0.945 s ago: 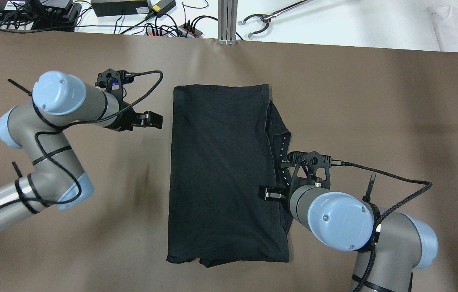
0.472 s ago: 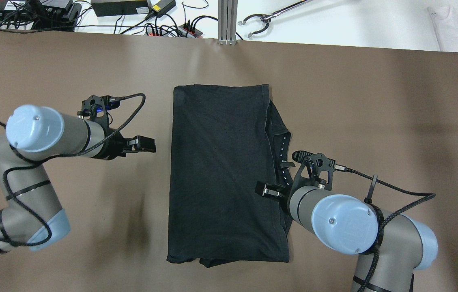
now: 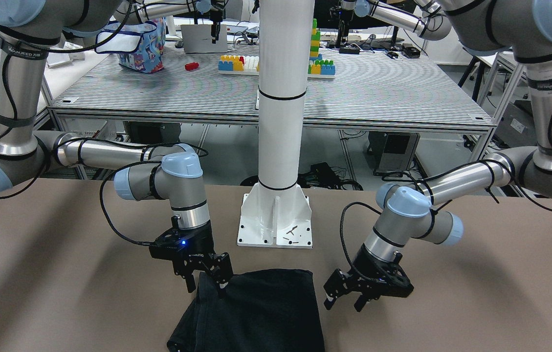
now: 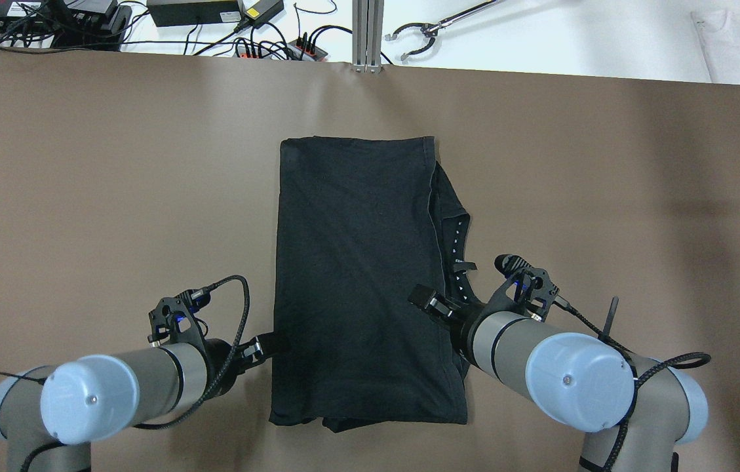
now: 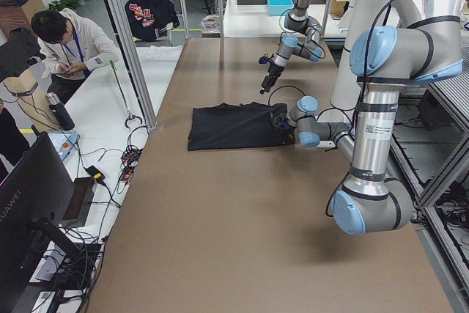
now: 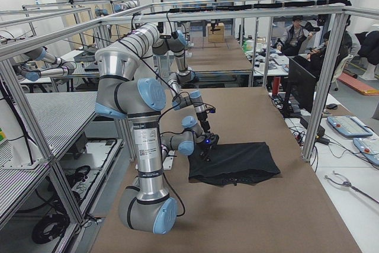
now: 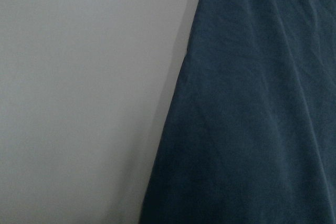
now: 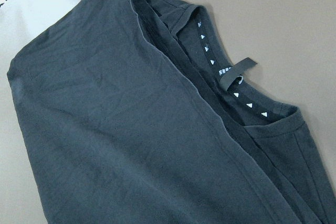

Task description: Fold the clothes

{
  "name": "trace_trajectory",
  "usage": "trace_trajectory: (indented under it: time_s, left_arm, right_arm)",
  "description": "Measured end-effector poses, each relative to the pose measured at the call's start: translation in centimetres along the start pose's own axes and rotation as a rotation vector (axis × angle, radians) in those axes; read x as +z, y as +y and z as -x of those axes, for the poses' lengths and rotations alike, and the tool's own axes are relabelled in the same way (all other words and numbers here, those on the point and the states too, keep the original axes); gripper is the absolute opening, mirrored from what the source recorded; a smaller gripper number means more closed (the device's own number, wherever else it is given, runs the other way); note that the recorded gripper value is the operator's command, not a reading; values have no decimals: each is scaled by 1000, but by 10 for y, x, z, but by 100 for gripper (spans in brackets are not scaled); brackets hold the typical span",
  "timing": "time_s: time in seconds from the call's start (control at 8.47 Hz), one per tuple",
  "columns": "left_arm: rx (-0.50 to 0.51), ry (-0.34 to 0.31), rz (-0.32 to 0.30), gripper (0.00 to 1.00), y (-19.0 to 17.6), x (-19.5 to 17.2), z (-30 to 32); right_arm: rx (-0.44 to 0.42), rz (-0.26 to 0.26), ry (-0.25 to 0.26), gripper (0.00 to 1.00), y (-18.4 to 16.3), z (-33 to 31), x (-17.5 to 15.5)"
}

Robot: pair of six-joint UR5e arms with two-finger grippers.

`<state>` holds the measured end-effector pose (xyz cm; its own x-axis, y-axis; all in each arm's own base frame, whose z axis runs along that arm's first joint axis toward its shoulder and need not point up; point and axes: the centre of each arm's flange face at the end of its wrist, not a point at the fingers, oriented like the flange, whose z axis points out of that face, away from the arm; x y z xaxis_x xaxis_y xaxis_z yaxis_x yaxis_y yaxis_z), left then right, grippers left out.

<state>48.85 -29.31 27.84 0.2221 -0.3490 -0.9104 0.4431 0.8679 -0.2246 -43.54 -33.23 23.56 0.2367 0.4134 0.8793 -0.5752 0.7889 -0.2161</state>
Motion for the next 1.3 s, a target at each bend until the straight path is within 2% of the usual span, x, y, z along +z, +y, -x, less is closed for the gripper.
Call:
trace_trajectory:
  time_s: [0.24,0.59,0.71,0.83,1.18,1.3]
  left_arm:
    - [-51,-4,3,100,49,10,13]
    - [-60,-30,-3,99,83,30,31]
    - [-60,-36,-4,83,88,34,33]
    - [-59,-39,-5,62,90,36,35]
    - [-57,-42,-3,56,93,37,36]
    - [-56,-42,-2,35,94,37,37]
  right_arm:
    - [43,-3,-14,92,-1,-2,2]
    - [49,-7,-15,93,-1,-4,2]
    - [49,-7,-14,93,-1,-4,3]
    - [49,-7,-13,93,-1,-5,3]
    - [46,-12,-1,93,-3,-11,5]
    - [45,-13,3,93,-4,-13,5]
